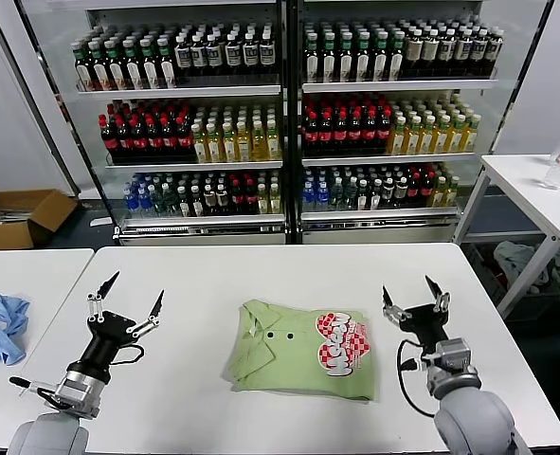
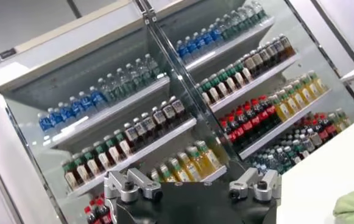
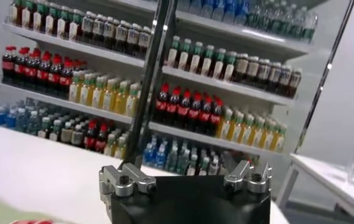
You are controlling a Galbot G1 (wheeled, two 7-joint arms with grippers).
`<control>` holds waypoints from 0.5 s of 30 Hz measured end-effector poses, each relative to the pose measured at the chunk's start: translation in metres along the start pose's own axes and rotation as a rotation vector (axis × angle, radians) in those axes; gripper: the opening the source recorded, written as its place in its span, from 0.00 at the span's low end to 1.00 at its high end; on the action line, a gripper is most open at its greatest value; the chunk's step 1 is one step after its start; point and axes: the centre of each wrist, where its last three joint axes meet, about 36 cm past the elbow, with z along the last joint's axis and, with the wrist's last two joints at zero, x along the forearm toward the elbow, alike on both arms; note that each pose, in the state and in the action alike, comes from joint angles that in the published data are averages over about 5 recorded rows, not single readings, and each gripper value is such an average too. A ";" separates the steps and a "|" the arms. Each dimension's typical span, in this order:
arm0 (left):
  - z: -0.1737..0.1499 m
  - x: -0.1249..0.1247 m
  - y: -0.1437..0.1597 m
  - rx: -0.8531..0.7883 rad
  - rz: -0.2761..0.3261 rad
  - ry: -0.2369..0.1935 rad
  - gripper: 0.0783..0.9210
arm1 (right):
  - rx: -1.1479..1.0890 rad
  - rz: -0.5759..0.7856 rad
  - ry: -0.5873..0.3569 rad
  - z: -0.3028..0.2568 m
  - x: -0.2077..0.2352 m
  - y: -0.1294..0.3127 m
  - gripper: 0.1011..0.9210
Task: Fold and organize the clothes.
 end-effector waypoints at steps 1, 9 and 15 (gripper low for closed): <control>0.000 -0.001 0.000 0.000 0.000 -0.002 0.88 | 0.004 0.002 -0.006 0.000 -0.003 -0.002 0.88; -0.002 -0.003 -0.002 0.073 -0.005 -0.018 0.88 | 0.018 0.006 -0.031 0.002 -0.020 -0.010 0.88; -0.003 -0.001 -0.005 0.107 0.002 -0.012 0.88 | 0.073 0.027 -0.037 0.011 -0.029 -0.023 0.88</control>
